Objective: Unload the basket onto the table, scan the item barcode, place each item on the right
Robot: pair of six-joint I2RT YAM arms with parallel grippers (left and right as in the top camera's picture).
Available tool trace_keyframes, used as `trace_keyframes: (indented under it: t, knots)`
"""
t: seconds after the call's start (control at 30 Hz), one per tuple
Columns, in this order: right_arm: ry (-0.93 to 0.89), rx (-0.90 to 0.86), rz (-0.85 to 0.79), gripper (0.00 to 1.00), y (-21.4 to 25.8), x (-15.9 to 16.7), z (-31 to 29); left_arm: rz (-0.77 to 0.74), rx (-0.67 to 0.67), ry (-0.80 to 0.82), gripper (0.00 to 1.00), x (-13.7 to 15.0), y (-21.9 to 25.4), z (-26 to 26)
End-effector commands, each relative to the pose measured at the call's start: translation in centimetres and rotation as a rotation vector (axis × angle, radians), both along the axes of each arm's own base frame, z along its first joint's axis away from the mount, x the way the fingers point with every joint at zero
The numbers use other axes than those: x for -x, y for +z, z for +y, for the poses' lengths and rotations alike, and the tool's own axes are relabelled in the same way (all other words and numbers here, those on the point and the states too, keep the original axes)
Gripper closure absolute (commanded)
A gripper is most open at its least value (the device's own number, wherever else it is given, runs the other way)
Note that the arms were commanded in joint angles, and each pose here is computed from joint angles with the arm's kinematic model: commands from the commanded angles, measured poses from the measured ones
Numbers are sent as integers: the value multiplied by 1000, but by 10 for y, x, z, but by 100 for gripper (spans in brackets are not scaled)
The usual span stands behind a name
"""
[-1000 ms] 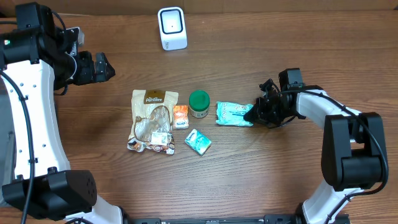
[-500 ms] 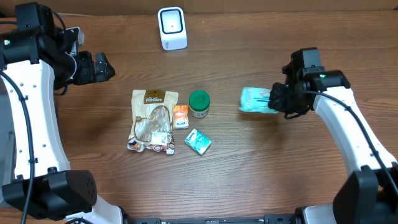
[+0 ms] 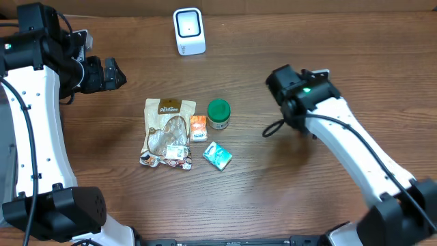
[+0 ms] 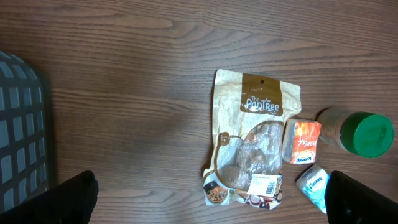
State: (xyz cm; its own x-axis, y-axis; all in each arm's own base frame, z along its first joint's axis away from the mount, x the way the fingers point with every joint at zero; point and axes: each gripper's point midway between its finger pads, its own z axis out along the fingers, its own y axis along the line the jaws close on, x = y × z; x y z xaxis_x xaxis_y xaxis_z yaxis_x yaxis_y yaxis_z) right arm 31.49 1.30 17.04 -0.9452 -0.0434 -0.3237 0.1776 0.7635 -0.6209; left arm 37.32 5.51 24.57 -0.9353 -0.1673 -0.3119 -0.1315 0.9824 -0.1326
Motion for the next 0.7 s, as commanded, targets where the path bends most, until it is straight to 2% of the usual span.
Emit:
trace_keyframes:
  t: [0.0, 0.17, 0.3, 0.37, 0.5, 0.57, 0.67]
  knots:
    - [7, 239, 37, 96, -8, -18, -16, -27, -18, -32, 0, -1, 8, -2]
    - [34, 293, 159, 96, -47, -21, -9, -27, -18, -32, 0, -1, 8, -2]
    - [85, 243, 180, 95, -64, -19, 18, -27, -18, -32, 0, -1, 8, -2]
    - [116, 175, 199, 87, -75, -15, 37, -27, -18, -32, 0, -1, 8, -2]
    - [224, -82, 337, 57, -109, 7, 95, -27, -18, -32, 0, -1, 8, -2]
    - [239, -175, 362, 51, -118, 15, 115, -27, -18, -32, 1, -1, 8, -2]
    - [236, -303, 386, 51, -124, 21, 136, -27, -18, -32, 1, -1, 8, -2]
